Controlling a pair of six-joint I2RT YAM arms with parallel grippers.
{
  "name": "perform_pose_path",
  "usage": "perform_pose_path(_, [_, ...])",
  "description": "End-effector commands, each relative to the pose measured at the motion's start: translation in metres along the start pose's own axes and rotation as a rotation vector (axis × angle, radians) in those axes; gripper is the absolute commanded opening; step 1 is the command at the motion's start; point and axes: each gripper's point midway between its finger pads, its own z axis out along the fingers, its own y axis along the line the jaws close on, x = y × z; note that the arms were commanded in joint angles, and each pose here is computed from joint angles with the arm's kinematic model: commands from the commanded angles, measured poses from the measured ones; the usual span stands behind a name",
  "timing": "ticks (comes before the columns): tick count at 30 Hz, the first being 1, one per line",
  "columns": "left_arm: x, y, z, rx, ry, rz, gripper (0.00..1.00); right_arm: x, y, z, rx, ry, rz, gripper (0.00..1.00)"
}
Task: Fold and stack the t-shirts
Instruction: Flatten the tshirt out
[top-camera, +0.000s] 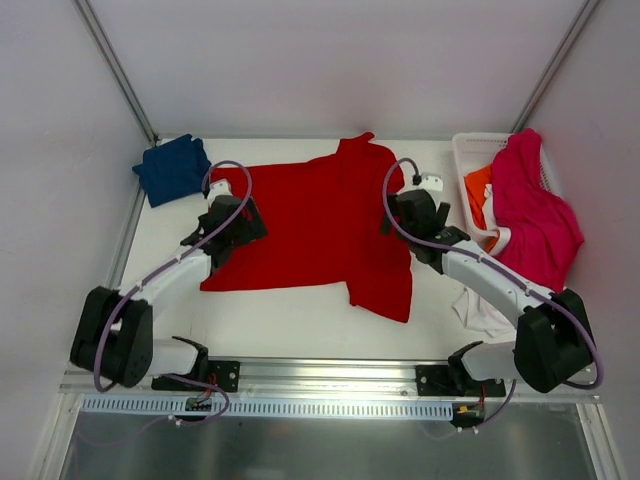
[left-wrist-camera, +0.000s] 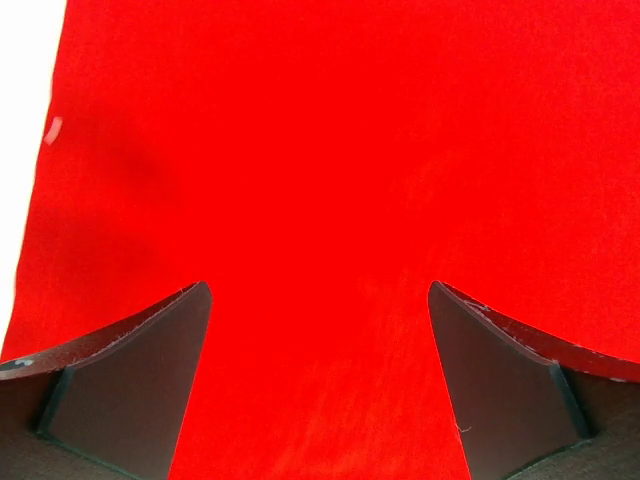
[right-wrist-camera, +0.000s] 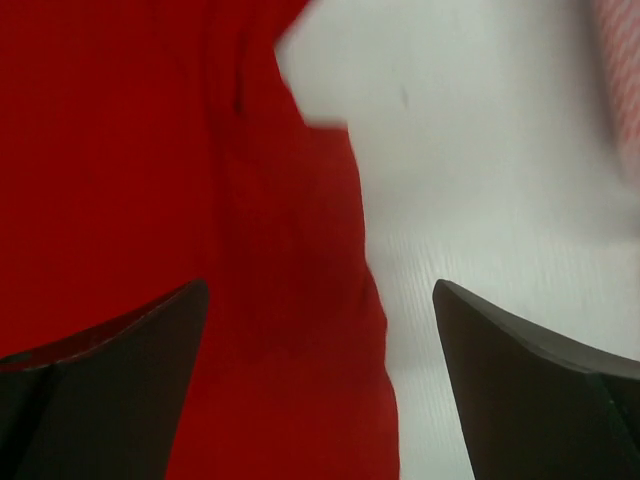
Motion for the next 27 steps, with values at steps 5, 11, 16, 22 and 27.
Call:
perform_pose_path(5, [0.058, 0.040, -0.053, -0.076, 0.044, -0.024, 0.92, 0.136, -0.061, -0.046, 0.139, 0.349, 0.096, 0.99])
perform_pose_path(11, [0.076, 0.041, -0.064, -0.042, 0.048, -0.037, 0.91, 0.173, -0.076, -0.075, 0.180, 0.346, 0.240, 0.99])
perform_pose_path(16, [0.086, 0.035, -0.063, -0.046, 0.070, -0.011, 0.91, 0.189, -0.071, -0.077, 0.151, 0.373, 0.268, 1.00])
perform_pose_path(22, [0.096, 0.033, -0.065, -0.065, 0.068, 0.018, 0.91, 0.205, -0.058, -0.081, 0.118, 0.409, 0.286, 1.00])
perform_pose_path(27, [0.102, 0.035, -0.065, -0.087, 0.068, 0.018, 0.90, 0.228, -0.025, -0.082, 0.014, 0.457, 0.363, 0.97])
